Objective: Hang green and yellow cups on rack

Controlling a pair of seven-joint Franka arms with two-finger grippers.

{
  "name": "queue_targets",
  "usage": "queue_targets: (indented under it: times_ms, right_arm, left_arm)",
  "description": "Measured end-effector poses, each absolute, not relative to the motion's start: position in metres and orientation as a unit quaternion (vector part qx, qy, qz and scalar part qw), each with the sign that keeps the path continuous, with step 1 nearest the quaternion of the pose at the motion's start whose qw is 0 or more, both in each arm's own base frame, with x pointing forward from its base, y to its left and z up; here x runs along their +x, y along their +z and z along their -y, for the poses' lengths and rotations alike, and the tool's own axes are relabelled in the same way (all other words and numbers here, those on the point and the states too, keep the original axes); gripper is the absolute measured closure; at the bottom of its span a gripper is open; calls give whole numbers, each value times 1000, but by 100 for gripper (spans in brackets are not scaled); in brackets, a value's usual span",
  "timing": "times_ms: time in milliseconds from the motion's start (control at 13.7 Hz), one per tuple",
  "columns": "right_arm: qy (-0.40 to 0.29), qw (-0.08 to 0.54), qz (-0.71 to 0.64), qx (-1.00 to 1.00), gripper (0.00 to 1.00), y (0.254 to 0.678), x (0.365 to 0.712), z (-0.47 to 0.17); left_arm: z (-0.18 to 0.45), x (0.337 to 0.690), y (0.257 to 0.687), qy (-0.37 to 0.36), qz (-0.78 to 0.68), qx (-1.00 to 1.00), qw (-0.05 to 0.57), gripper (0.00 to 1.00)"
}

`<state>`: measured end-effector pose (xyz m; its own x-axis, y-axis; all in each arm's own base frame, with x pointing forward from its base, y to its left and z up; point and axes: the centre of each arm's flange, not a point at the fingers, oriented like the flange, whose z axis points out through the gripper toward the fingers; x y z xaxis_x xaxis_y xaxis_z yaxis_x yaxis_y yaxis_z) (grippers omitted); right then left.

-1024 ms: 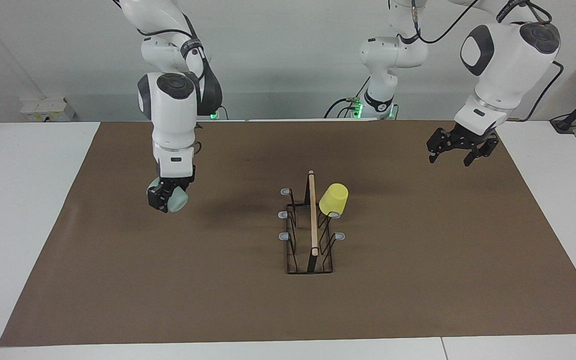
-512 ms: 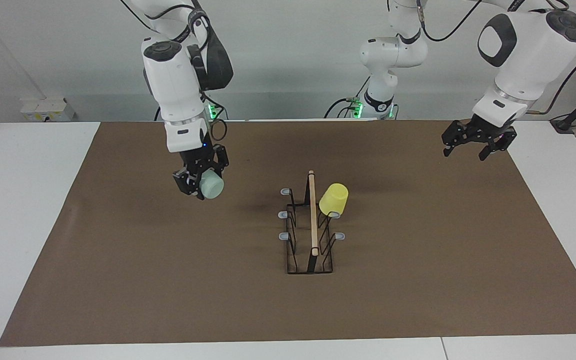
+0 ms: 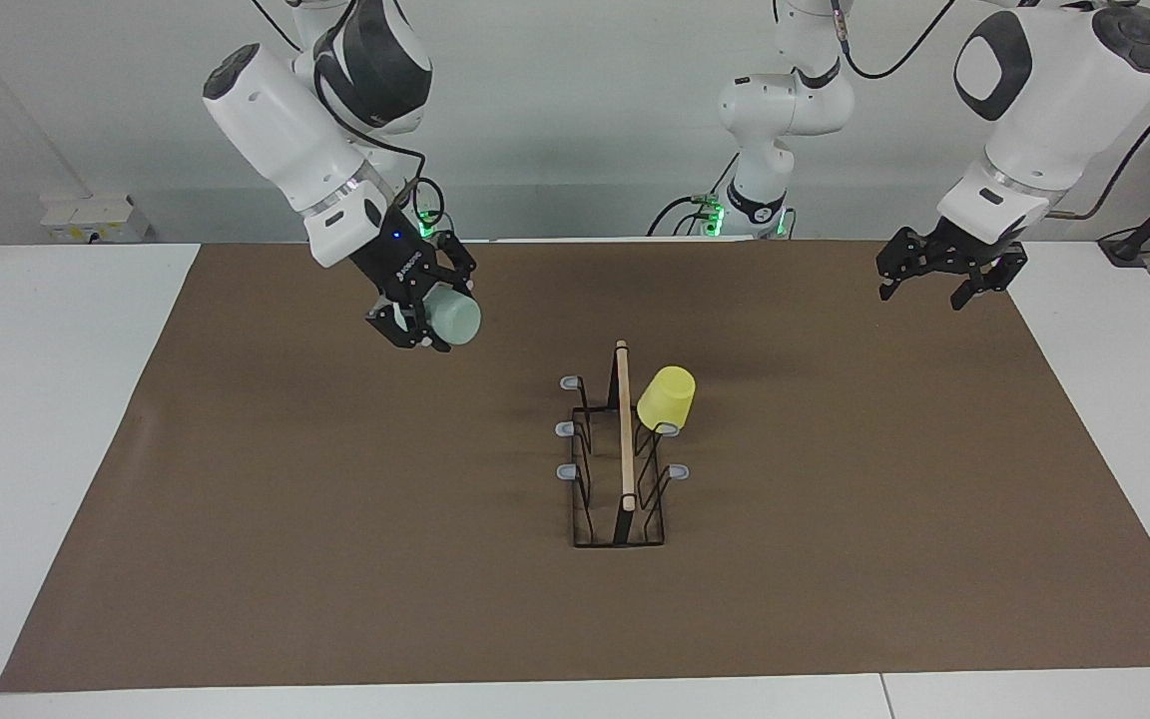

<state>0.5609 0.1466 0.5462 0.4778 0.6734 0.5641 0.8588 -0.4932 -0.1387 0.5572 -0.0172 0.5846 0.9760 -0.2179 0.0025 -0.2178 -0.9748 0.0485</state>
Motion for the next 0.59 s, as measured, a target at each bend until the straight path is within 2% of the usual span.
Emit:
queue_targets:
  times_ms: [220,585]
  right_arm:
    - [-240,269,467,-807,34,550,558,-115]
    - [-288,337,469,-764,34,557,551,-78]
  left_arm:
    - [10,557,583,-6,103,994,25,0]
    - [15,558,580,-9,107,994,25,0]
